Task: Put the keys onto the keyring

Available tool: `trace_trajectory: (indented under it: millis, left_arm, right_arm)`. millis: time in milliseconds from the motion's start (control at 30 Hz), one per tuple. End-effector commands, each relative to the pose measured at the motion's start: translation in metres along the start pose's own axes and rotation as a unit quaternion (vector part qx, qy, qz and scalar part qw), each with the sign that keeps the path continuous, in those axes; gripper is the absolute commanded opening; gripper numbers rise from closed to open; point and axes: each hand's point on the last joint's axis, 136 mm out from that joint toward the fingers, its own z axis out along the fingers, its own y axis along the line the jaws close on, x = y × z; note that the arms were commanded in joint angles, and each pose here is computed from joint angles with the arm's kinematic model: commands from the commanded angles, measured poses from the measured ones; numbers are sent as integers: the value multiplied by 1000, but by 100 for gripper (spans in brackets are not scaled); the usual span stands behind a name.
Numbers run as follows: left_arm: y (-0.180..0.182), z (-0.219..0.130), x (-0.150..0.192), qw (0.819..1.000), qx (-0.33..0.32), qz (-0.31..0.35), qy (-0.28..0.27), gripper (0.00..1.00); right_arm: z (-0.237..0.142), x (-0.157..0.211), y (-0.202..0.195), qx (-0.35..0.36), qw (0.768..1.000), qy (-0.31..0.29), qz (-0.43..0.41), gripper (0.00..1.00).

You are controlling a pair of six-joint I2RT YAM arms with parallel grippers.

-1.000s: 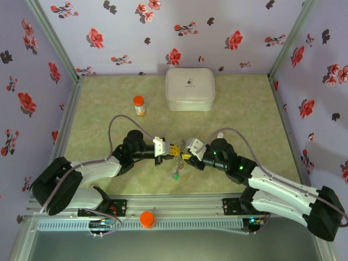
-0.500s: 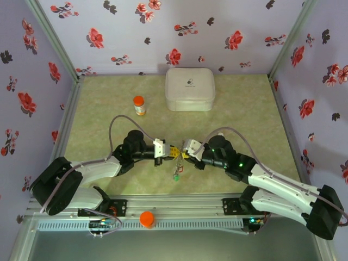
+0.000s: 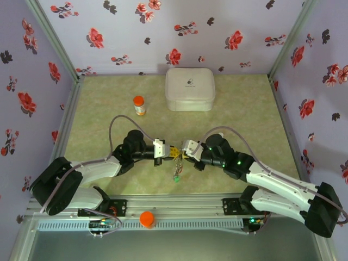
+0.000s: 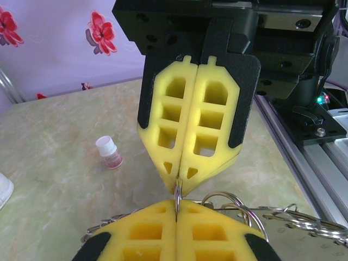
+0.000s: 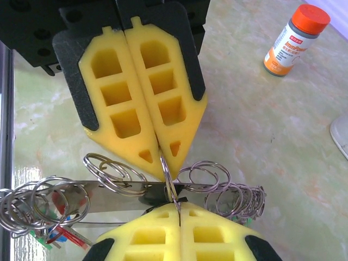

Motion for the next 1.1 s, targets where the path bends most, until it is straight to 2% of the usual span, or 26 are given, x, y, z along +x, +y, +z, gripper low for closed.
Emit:
trace_trajectory:
  millis: [0, 133, 267, 333, 433, 500, 700, 1067]
  left_arm:
    - [0, -3, -17, 999, 6, 28, -26, 0]
    - [1, -3, -30, 998, 10, 26, -50, 0]
    - [3, -3, -34, 998, 9, 23, -60, 0]
    - [2, -2, -31, 998, 9, 20, -60, 0]
    - [0, -2, -25, 998, 9, 11, -60, 0]
    - [-1, -1, -23, 998, 8, 4, -63, 0]
    - [0, 1, -21, 997, 7, -14, -75, 0]
    - [-3, 1, -20, 997, 16, -16, -79, 0]
  right_arm:
    - [2, -1, -8, 11, 1000, 15, -3, 0]
    - [15, 9, -6, -2, 999, 41, 11, 0]
    - [21, 4, -4, -10, 999, 23, 25, 0]
    - [17, 1, -7, 3, 1000, 12, 24, 6]
    - [7, -4, -9, 20, 1000, -13, 15, 20]
    - [0, -5, -5, 19, 999, -30, 6, 23]
    - [-5, -14, -3, 10, 999, -45, -5, 24]
    - [0, -22, -1, -4, 998, -57, -4, 18]
